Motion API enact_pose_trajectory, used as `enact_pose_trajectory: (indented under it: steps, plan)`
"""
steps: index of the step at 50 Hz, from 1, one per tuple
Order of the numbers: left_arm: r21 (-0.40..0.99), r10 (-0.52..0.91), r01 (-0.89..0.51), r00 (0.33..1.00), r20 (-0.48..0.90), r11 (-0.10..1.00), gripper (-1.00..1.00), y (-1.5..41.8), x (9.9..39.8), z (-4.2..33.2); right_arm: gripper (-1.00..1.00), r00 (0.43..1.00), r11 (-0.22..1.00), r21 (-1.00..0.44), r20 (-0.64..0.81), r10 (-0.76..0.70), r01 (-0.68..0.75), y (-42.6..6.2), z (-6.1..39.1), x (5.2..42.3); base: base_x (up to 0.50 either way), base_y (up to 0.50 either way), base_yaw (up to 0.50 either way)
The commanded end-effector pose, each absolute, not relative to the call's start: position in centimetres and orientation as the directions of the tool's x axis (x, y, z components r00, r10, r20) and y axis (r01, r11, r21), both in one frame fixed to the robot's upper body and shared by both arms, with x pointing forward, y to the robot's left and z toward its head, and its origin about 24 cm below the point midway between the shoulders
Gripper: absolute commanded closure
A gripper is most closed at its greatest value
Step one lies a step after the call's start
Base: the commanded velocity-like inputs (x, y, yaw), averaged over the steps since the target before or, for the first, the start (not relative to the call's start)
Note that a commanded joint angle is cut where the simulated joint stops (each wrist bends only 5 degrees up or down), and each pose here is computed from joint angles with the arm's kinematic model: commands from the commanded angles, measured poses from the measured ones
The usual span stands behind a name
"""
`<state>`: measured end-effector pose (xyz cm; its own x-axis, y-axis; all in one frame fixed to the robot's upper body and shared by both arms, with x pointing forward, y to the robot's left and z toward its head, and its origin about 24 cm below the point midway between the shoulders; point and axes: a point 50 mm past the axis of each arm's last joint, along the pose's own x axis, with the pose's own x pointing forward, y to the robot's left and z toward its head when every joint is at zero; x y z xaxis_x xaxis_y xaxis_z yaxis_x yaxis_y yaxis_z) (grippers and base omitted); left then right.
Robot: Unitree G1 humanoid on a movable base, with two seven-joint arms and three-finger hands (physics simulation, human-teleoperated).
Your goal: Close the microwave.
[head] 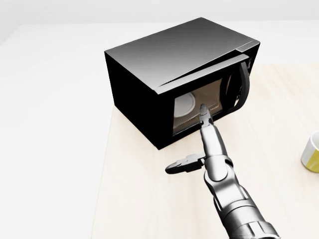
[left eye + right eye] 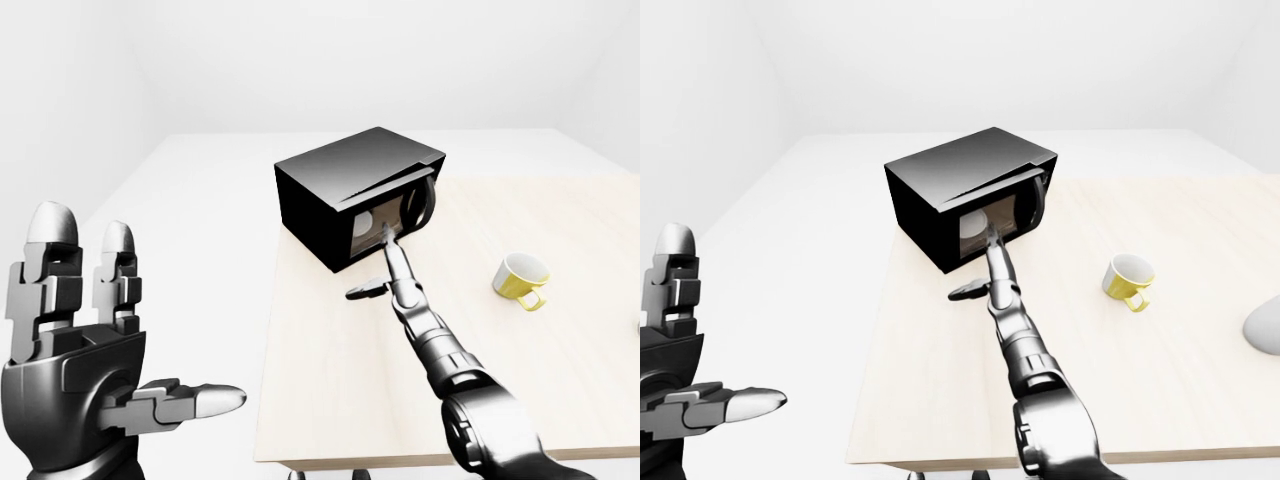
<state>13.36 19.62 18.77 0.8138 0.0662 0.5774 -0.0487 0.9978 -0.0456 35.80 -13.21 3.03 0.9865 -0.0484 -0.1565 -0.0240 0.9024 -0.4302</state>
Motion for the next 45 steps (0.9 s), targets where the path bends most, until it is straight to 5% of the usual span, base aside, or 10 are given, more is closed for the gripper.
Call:
enact_pose_trajectory:
  steps: [1,38,45]
  plan:
    - [-0.047,0.066,-0.048,0.81,0.583,0.998,-1.0,19.7,13.2,18.9,-1.0,0.96,0.906,-0.419,-0.271,-0.069,-0.053,-13.1,2.5,36.8,0.0,0.0,0.0]
    - [-0.04,0.063,-0.049,0.809,0.585,0.998,-1.0,19.6,13.2,19.0,-1.0,0.967,0.908,-0.413,-0.251,-0.039,-0.071,-12.2,3.8,37.6,0.0,0.0,0.0]
    - [-0.039,0.066,-0.053,0.806,0.588,0.998,-1.0,19.6,13.4,19.0,-1.0,0.998,0.909,-0.417,0.04,0.04,-0.019,-11.5,7.0,35.7,0.0,0.0,0.0]
